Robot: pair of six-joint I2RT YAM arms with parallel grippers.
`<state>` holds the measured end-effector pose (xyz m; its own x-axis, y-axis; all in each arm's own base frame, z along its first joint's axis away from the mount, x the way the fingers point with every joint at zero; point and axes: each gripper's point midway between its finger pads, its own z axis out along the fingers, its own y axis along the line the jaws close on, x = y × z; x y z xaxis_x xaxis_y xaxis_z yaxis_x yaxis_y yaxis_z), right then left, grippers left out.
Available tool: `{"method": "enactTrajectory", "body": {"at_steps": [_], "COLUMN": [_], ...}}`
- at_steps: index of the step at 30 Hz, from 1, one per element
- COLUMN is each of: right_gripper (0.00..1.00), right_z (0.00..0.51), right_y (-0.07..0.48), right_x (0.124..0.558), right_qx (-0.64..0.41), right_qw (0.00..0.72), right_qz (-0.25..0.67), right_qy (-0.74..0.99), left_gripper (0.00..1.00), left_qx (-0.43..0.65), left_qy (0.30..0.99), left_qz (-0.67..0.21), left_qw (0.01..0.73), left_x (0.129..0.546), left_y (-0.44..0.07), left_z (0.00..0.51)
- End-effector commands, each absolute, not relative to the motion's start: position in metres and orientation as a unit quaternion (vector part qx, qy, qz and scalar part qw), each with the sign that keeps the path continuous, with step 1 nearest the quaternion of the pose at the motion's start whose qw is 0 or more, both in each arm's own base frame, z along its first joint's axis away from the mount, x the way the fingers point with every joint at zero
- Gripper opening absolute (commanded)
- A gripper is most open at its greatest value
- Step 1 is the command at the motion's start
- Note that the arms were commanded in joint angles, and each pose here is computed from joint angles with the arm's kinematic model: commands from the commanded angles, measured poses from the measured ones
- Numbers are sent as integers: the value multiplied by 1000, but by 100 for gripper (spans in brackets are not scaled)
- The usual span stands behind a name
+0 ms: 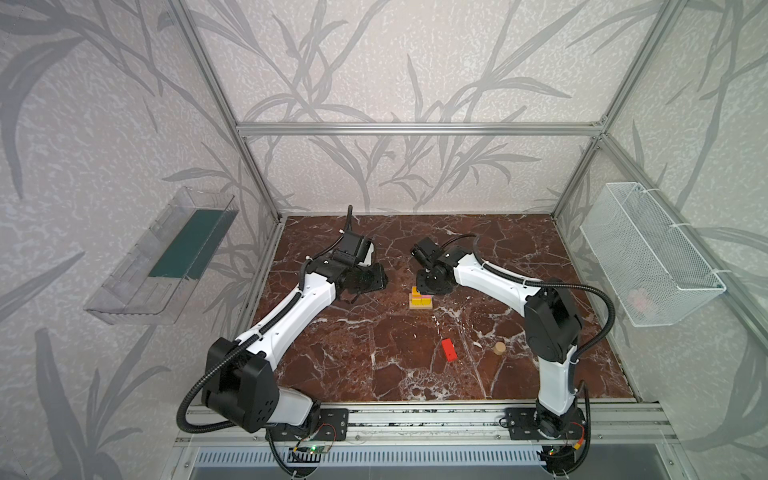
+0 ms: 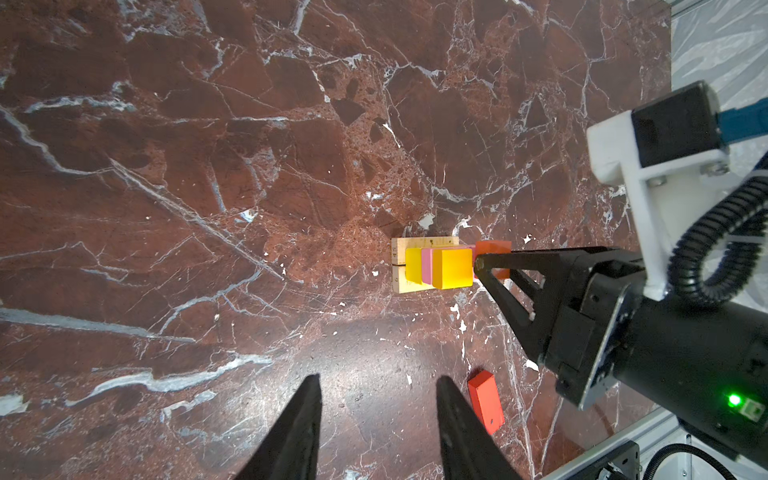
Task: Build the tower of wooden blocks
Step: 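Lower the orange B cube onto the pink bar beside the yellow cube, then open the right gripper and raise it off the B cube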
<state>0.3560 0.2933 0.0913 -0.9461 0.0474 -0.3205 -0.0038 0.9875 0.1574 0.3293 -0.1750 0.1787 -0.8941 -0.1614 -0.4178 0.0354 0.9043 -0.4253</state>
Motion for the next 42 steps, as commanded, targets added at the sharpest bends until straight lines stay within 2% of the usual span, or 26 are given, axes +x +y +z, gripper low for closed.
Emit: {"method": "enactTrajectory", "body": {"at_steps": [1, 14, 42], "right_gripper": [33, 37, 38], "right_z": [91, 92, 102], "right_y": [298, 297, 293], "right_x": [358, 357, 355], "right_qx": [6, 6, 8], "right_qw": [163, 164, 170], "right_qz": [77, 76, 78], "right_qy": [984, 984, 982], "left_gripper": [44, 44, 44], "left_qx": [-30, -29, -30], "left_qy": [952, 953, 952], "left_qz": [-211, -210, -215], "left_qw": [220, 218, 215], "left_x": [328, 327, 328], "left_y": [-172, -172, -175], "left_z": [173, 172, 172]}}
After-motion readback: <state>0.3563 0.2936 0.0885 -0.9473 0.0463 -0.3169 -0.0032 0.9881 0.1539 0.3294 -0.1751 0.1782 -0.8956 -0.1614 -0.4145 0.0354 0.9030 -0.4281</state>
